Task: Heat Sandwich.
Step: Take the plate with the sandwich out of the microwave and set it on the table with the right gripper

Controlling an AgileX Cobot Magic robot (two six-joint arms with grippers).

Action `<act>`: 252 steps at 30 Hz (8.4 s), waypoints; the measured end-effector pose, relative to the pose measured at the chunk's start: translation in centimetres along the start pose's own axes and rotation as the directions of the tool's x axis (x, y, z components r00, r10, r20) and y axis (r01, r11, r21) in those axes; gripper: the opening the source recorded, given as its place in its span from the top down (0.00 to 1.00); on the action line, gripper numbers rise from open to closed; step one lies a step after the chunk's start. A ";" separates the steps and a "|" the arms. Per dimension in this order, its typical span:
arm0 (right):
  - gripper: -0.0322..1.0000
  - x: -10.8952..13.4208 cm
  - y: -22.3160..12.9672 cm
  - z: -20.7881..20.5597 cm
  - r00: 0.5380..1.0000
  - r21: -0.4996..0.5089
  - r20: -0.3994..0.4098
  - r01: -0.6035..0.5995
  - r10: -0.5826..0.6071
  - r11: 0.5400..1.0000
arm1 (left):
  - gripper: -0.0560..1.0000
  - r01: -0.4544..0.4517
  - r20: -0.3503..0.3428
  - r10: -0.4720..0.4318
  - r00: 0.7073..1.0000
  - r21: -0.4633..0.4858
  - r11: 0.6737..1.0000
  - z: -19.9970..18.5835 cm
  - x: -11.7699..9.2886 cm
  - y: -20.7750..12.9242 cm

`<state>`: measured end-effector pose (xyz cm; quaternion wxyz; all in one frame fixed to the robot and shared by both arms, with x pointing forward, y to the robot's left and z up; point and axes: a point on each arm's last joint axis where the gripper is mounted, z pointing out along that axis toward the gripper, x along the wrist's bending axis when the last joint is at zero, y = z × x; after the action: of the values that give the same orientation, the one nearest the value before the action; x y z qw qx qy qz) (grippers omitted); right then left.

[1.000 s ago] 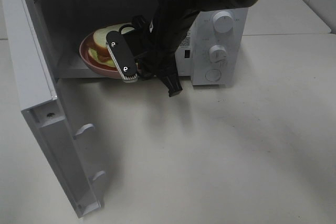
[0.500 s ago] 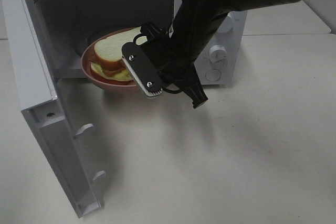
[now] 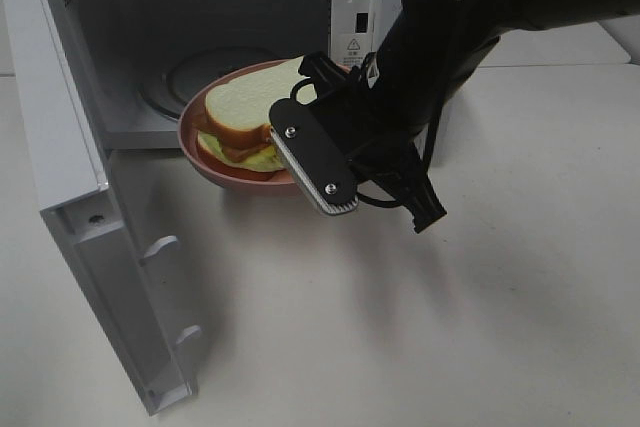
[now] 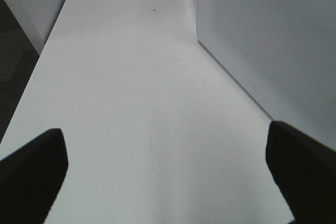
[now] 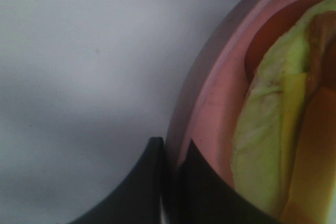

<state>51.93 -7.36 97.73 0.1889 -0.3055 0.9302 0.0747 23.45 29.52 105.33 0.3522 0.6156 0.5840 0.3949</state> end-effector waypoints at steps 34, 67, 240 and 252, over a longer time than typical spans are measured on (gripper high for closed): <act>0.91 10.2 -0.4 -6.4 0.996 -0.003 0.033 -0.085 0.085 0.996 | 0.03 0.000 0.000 0.000 1.000 0.000 1.000 0.0 0.0 0.0; 0.91 14.4 -2.2 -9.3 0.937 0.142 0.132 -0.340 0.323 0.930 | 0.03 0.000 0.000 0.000 1.000 0.000 1.000 0.0 0.0 0.0; 0.85 13.1 -14.3 5.0 -0.090 0.297 0.608 -0.896 0.789 -0.331 | 0.03 0.000 0.000 0.000 1.000 0.000 1.000 0.0 0.0 0.0; 0.48 12.4 -14.2 3.7 -0.135 0.249 0.605 -0.904 0.785 -0.347 | 0.03 0.000 0.000 0.000 1.000 0.000 1.000 0.0 0.0 0.0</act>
<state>52.40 -24.50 89.06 0.2361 0.5937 0.7623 -0.1036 23.45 29.52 105.33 0.3522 0.6156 0.5840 0.3949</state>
